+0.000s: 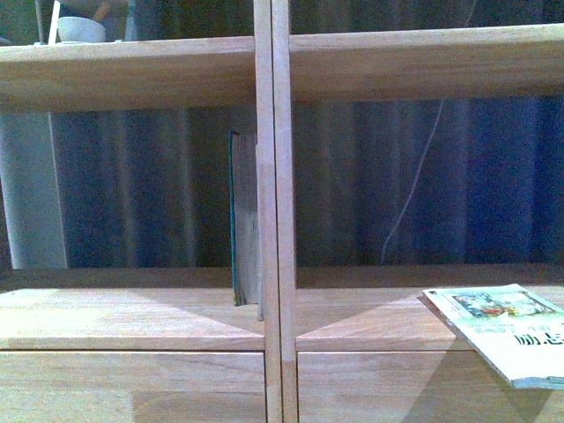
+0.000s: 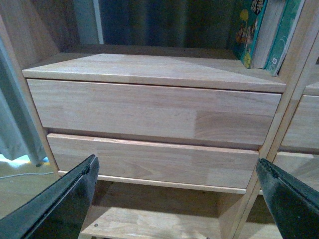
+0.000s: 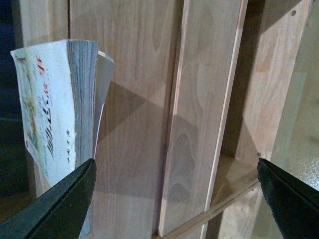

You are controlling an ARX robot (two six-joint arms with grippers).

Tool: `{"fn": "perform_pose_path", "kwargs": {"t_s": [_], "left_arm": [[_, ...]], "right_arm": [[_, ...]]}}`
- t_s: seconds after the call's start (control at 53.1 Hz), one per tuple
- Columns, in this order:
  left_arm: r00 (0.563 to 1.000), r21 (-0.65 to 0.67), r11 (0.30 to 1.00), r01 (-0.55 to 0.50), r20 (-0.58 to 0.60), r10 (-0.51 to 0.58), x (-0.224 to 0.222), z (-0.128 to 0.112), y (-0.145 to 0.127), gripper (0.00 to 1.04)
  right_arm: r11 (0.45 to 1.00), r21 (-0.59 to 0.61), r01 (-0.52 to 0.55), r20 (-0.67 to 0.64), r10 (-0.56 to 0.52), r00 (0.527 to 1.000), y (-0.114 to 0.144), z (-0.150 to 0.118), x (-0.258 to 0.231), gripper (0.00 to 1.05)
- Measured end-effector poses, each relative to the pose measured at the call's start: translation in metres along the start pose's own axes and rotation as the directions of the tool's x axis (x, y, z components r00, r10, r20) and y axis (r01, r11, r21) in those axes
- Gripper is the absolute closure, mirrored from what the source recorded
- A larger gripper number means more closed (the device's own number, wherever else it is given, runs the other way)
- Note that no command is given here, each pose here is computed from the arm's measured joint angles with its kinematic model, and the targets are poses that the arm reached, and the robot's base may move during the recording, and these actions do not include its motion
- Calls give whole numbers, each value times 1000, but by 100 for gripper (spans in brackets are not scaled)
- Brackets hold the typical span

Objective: Organize books on shelf

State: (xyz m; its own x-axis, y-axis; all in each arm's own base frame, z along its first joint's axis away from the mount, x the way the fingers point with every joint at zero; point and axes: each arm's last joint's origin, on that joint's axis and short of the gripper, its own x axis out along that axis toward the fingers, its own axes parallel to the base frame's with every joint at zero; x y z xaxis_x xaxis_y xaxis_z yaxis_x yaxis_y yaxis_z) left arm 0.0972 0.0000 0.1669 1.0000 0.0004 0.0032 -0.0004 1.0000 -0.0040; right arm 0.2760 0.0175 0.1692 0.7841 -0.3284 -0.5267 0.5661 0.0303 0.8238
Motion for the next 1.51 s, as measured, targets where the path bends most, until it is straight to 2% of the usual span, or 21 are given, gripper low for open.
{"fn": "perform_pose_path", "kwargs": {"t_s": [0.17, 0.377, 0.716, 1.507], "left_arm": [[1000, 0, 1000, 0, 0, 0, 0, 0, 0, 7], [1000, 0, 1000, 0, 0, 0, 0, 0, 0, 7], [1000, 0, 1000, 0, 0, 0, 0, 0, 0, 7], [1000, 0, 1000, 0, 0, 0, 0, 0, 0, 7]], "right_arm": [[999, 37, -6, -25, 6, 1000, 13, -9, 10, 7], [995, 74, -63, -32, 65, 997, 35, -10, 5, 7], [991, 115, -66, -45, 71, 996, 44, -11, 20, 7], [971, 213, -111, -22, 119, 993, 83, -5, 60, 7]]}}
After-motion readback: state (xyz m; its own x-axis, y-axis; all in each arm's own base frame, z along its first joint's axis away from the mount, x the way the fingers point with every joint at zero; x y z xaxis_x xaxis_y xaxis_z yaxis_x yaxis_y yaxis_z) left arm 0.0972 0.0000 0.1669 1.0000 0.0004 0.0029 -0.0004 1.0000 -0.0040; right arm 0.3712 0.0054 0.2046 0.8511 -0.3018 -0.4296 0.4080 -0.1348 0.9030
